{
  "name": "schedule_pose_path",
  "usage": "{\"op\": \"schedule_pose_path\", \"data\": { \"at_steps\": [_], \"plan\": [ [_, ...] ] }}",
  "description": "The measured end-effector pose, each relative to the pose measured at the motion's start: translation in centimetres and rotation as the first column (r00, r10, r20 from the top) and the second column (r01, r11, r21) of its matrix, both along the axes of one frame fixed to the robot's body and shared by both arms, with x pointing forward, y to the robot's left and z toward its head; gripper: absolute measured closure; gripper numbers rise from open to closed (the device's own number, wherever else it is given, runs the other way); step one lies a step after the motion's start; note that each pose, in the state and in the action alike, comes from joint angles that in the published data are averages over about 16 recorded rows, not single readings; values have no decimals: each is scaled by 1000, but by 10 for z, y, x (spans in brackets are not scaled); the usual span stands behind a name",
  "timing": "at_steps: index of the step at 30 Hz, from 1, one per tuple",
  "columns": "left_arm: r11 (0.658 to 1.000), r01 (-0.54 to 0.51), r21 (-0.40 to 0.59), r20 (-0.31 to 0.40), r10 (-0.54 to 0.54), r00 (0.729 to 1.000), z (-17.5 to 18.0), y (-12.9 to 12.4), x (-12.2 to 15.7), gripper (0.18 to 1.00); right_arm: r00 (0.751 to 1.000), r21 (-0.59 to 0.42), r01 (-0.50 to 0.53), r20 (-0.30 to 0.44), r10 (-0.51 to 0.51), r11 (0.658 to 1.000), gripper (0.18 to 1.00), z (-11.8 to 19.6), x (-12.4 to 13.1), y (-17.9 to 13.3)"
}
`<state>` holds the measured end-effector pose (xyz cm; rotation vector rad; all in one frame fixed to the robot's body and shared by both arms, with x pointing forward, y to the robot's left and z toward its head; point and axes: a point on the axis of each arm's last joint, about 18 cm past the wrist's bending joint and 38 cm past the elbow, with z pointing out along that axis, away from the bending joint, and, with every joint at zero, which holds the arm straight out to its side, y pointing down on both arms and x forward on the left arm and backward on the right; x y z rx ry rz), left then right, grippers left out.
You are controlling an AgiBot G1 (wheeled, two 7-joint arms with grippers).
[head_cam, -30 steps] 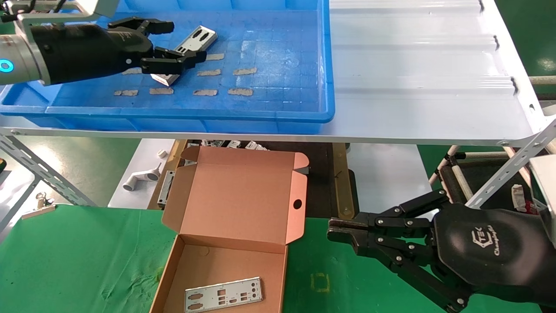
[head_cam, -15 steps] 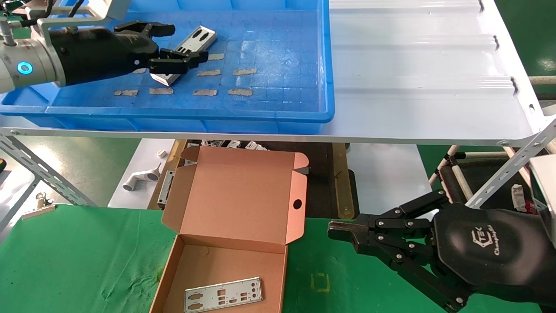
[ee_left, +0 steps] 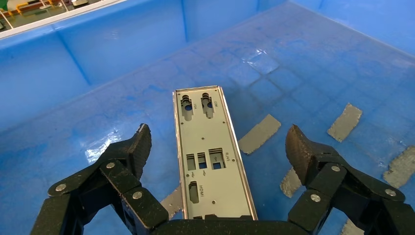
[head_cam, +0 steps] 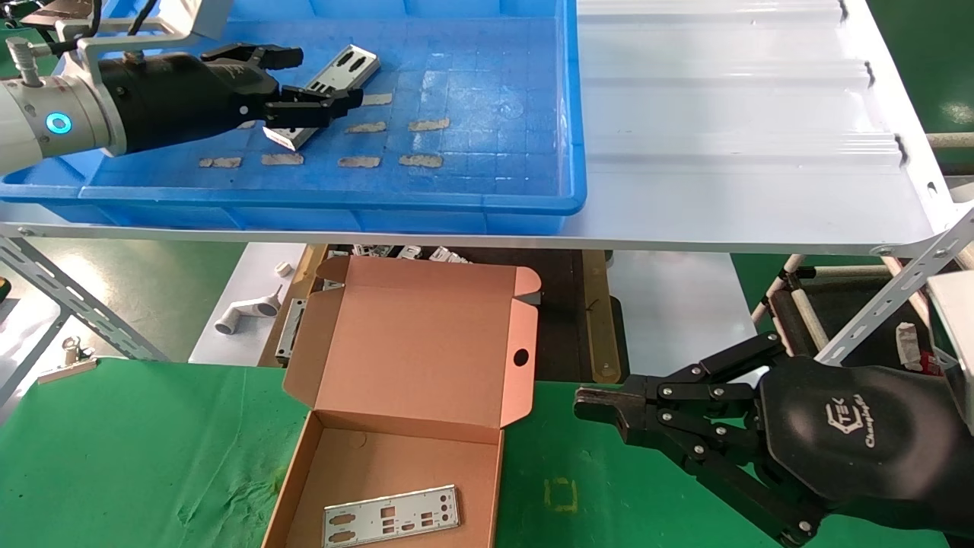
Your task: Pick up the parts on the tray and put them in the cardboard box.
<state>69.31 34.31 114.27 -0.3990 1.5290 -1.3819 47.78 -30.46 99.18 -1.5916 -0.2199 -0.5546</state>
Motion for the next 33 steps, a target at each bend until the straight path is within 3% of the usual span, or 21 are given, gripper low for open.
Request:
{"op": "schedule_pose_path", "data": {
  "at_steps": [9, 15, 33],
  "plan": [
    [1000, -8, -20, -7, 8, 1000, -2, 0, 3, 233, 1000, 0, 0, 0, 0, 1000, 988, 0, 0, 0],
    [999, -14, -33, -11, 13, 1000, -3, 0, 5, 307, 1000, 0, 0, 0, 0, 1000, 988, 0, 0, 0],
    [999, -14, -43, -15, 13, 1000, -5, 0, 6, 664, 1000, 0, 0, 0, 0, 1000, 988, 0, 0, 0]
  ]
}}
